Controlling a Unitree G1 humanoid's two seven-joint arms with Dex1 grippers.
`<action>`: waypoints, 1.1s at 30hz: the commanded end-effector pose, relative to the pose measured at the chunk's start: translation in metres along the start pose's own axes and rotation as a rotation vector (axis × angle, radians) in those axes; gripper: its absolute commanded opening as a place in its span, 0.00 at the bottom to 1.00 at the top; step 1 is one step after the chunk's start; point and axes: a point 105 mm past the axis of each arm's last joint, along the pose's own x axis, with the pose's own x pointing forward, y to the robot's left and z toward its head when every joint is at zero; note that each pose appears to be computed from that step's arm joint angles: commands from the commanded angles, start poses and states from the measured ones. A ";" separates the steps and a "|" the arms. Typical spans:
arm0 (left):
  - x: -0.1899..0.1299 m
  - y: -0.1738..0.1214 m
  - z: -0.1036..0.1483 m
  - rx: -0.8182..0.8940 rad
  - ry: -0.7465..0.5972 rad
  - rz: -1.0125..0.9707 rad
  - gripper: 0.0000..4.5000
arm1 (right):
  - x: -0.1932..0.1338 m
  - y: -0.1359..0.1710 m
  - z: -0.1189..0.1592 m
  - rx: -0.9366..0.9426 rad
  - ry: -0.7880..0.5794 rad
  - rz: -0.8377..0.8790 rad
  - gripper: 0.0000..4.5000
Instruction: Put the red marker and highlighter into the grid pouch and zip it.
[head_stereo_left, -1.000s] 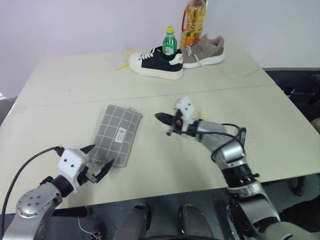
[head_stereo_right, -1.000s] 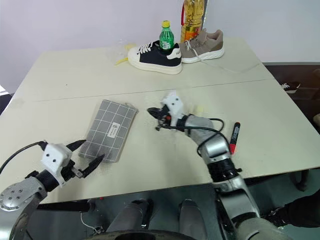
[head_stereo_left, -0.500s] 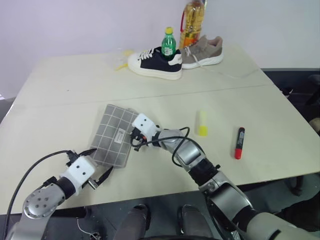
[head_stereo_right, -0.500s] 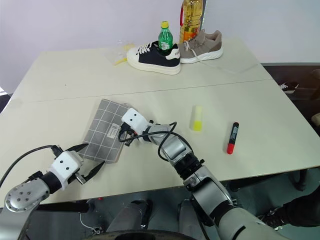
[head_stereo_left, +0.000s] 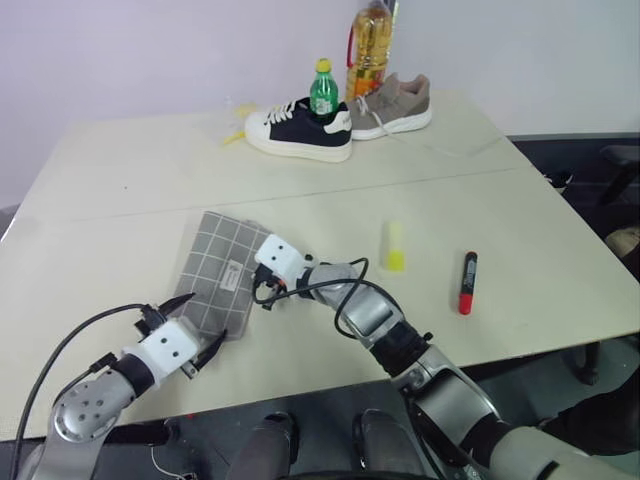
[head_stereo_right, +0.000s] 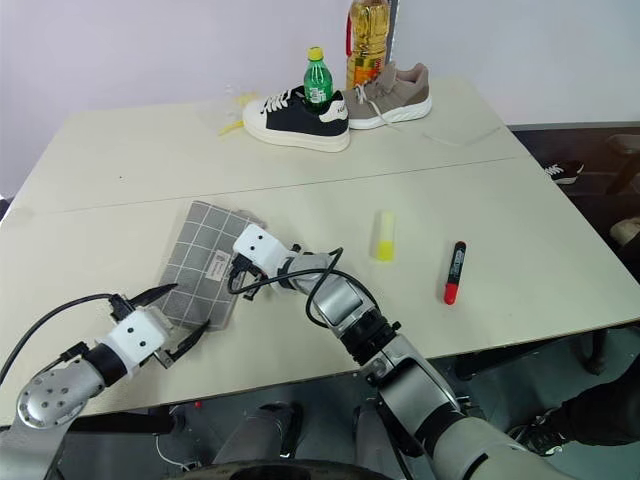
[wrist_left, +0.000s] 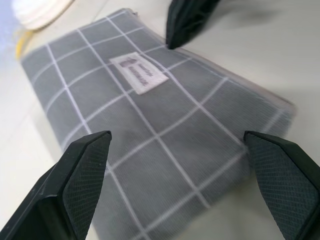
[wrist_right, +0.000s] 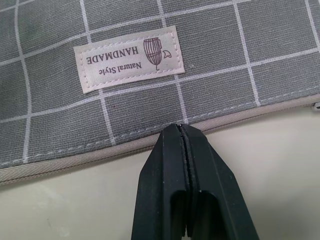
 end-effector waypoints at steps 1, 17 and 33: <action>-0.010 -0.012 0.007 -0.041 -0.011 -0.097 1.00 | 0.003 0.005 -0.011 0.016 0.048 0.017 0.01; 0.020 0.008 -0.008 0.236 0.068 -0.006 1.00 | 0.005 0.008 -0.006 0.005 0.025 0.025 0.01; 0.024 0.026 -0.001 0.202 -0.020 0.100 0.51 | 0.002 0.006 0.004 0.006 -0.031 0.019 0.00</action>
